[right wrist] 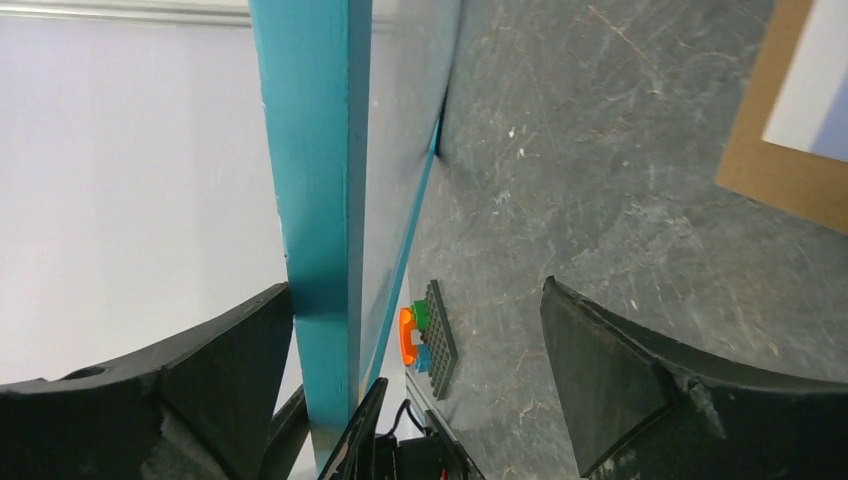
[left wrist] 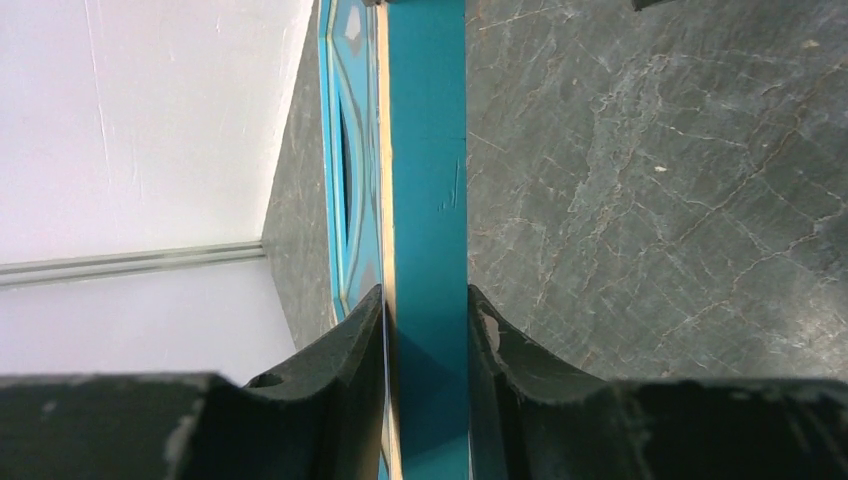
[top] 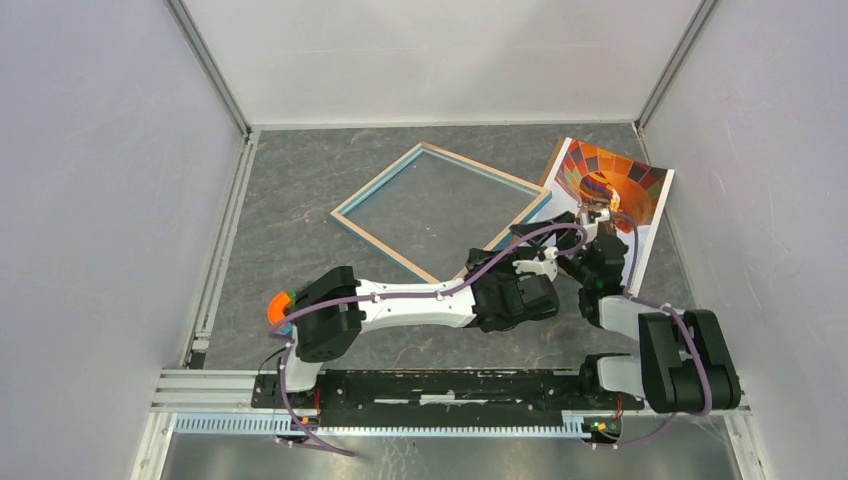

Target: Put the photo into the frame

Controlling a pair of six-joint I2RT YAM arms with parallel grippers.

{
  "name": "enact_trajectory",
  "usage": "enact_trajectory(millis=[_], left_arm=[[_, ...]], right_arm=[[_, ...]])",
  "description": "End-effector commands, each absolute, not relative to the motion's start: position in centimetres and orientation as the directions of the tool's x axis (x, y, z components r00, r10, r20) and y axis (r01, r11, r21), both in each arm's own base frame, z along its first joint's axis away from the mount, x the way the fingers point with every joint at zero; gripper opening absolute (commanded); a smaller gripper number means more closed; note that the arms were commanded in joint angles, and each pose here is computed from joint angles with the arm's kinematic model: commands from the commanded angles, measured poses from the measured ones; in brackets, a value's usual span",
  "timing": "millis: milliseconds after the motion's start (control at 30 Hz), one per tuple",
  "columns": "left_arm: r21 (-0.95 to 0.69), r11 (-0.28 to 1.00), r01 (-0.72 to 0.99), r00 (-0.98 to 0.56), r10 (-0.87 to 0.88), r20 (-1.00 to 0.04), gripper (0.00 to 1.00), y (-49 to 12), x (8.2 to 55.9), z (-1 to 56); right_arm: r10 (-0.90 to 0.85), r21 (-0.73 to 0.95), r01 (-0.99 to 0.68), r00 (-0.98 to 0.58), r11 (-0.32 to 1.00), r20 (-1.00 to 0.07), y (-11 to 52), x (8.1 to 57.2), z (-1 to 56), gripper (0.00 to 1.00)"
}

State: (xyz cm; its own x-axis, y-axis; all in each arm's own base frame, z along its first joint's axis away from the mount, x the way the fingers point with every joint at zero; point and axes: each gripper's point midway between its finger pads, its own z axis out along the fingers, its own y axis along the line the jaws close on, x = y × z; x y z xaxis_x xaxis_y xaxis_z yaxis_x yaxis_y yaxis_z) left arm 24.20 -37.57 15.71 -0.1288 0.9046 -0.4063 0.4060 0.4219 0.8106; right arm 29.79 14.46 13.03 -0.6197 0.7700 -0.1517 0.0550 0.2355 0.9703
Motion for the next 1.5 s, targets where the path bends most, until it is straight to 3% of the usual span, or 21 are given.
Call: enact_trajectory(millis=[0,167,533,867,967,1167,1300,1467], left_arm=[[0.787,0.520,0.331,-0.118,0.850,-0.513,0.38,-37.3,24.5,20.0],[0.790,0.510,0.339,-0.124,0.857,-0.500,0.39,-37.6,24.5,19.4],[0.769,0.542,0.339,-0.139,0.837,-0.529,0.41,-37.7,24.4,19.7],[0.685,0.615,0.390,-0.151,0.777,-0.611,0.42,-37.8,23.8,20.8],[0.667,0.632,0.395,-0.153,0.761,-0.630,0.42,-37.8,23.7,21.3],[0.652,0.647,0.396,-0.156,0.747,-0.647,0.43,-37.7,23.6,22.2],[0.647,0.651,0.398,-0.158,0.743,-0.650,0.43,-37.8,23.6,22.3],[0.639,0.639,0.428,-0.158,0.750,-0.643,0.44,-38.2,23.4,22.0]], right_arm=[[0.745,0.962,-0.097,-0.614,0.255,-0.259,15.1,31.6,15.5,0.98],[0.736,0.965,-0.206,-0.626,0.163,-0.258,16.6,31.2,18.6,0.98],[0.803,0.964,-0.118,-0.534,0.240,-0.265,13.1,29.9,16.3,0.98],[0.794,0.951,-0.250,-0.533,0.183,-0.293,13.7,29.8,20.4,0.97],[0.785,0.956,-0.243,-0.554,0.165,-0.277,14.6,29.8,20.7,0.83],[0.788,0.966,-0.224,-0.567,0.133,-0.240,15.5,29.7,20.4,0.78],[0.781,0.967,-0.244,-0.590,0.071,-0.206,16.5,29.5,21.4,0.60],[0.789,0.962,-0.272,-0.586,0.025,-0.187,16.8,29.8,22.6,0.48]])
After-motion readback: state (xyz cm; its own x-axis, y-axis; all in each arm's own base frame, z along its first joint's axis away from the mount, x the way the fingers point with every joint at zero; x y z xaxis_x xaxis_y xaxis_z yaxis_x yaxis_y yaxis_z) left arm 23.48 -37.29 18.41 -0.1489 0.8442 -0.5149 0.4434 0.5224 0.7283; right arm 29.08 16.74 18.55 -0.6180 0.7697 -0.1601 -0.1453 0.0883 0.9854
